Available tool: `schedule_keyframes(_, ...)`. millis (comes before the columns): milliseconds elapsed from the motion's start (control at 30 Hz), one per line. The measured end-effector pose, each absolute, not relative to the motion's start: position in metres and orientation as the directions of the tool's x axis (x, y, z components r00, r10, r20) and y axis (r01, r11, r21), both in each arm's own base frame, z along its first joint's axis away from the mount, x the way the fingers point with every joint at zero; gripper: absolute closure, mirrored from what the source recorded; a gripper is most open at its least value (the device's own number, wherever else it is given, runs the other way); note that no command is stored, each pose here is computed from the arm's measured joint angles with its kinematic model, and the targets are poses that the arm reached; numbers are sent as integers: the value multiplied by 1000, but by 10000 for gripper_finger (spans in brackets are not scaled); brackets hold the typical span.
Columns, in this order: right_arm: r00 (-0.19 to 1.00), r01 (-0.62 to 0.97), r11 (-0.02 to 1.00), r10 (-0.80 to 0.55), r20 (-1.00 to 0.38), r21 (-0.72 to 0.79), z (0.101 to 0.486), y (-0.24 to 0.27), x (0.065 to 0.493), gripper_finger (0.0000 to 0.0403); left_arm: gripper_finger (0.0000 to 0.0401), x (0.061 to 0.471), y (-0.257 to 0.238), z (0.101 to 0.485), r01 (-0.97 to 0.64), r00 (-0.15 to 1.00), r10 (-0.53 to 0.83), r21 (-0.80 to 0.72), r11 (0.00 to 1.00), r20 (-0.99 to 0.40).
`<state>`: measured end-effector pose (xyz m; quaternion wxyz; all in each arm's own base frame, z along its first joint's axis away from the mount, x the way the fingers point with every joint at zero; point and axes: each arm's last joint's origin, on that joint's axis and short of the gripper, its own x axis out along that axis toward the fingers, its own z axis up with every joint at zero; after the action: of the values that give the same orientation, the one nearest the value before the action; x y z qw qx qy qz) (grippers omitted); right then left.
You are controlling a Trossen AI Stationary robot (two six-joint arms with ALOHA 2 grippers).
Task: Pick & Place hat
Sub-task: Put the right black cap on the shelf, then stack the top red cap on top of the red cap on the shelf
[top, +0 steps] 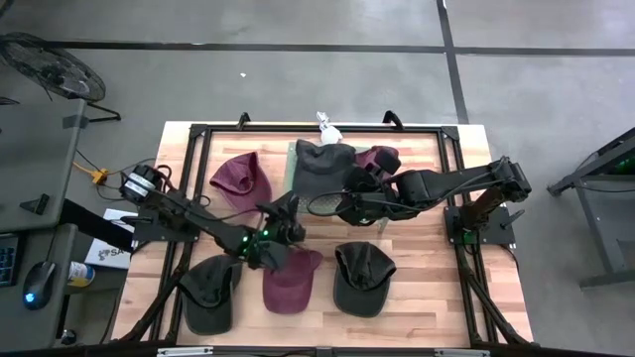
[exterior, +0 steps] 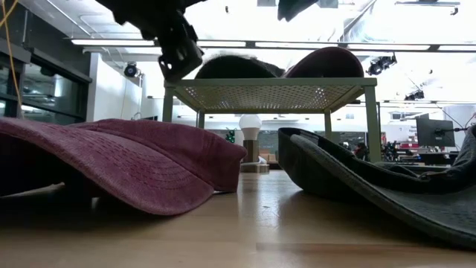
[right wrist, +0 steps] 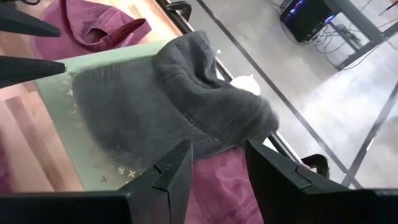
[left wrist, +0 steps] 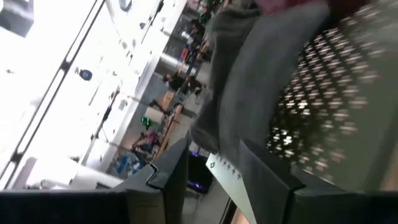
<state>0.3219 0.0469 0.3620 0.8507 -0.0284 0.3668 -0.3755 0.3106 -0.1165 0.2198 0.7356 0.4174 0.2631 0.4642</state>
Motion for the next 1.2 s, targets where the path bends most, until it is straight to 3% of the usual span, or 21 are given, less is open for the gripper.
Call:
schedule_keyframes(267, 452, 600, 739, -630, -632, -307, 361, 48, 322, 261, 261, 303, -127, 223, -382, 468, 884, 902, 203, -1)
schedule_keyframes(600, 364, 583, 728, -631, -685, -361, 356, 53, 306, 261, 261, 265, -101, 276, -460, 451, 892, 857, 233, -1)
schedule_keyframes(933, 333, 584, 693, -680, -653, -423, 358, 79, 281, 261, 261, 184, -61, 305, -479, 614, 758, 658, 580, -221)
schedule_keyframes(1200, 366, 617, 611, -781, -507, -496, 361, 88, 274, 261, 261, 138, -39, 313, -516, 607, 736, 555, 652, -300)
